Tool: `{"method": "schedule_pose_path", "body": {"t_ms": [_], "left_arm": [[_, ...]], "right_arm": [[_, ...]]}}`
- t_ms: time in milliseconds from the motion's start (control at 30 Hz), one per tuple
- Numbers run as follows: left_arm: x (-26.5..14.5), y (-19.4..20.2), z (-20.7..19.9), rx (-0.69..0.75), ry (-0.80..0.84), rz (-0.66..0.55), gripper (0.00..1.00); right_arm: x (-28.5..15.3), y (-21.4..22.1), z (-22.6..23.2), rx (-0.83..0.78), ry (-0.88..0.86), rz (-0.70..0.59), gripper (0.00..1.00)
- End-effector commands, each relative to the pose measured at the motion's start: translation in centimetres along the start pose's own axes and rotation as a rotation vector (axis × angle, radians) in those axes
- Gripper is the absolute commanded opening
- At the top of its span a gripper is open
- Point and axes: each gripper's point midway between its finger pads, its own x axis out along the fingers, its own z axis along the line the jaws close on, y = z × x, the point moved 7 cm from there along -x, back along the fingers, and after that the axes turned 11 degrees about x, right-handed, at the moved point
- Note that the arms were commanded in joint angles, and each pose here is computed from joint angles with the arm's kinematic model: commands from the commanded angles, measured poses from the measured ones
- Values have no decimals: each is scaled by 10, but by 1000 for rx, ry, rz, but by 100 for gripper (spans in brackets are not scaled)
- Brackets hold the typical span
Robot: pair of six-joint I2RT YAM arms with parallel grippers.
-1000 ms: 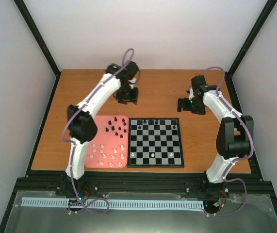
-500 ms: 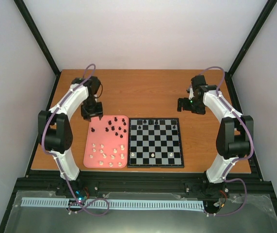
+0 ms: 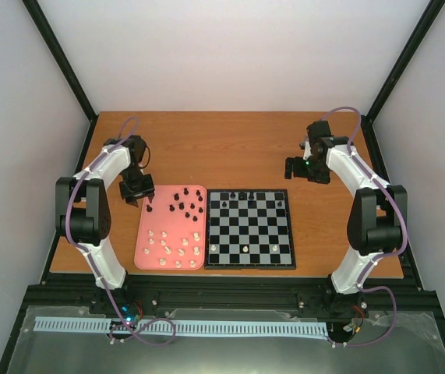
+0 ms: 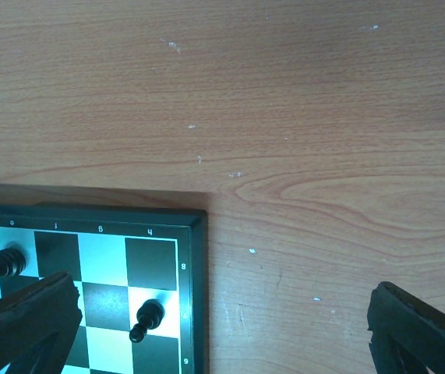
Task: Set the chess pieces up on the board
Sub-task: Pick up the chess piece from the storage box.
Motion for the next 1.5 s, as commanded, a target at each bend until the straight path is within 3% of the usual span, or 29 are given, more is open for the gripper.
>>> {"method": "schedule_pose_path", "body": {"t_ms": [0, 433, 633, 967, 1333, 1467], "left_arm": [[6, -8, -6, 16, 55, -18, 46], [29, -8, -8, 26, 61, 38, 42], [34, -10, -8, 21, 64, 45, 25], [37, -17, -9, 21, 55, 40, 21], [36, -21, -8, 37, 42, 39, 2], [24, -19, -8, 51, 45, 37, 1]], "right_arm": [[2, -6, -1, 0, 5, -4, 100], [6, -5, -3, 4, 13, 4, 100], [6, -5, -3, 5, 16, 7, 100], [6, -4, -3, 5, 15, 8, 100], [5, -3, -4, 6, 14, 9, 100], [5, -4, -3, 6, 13, 5, 100]]}}
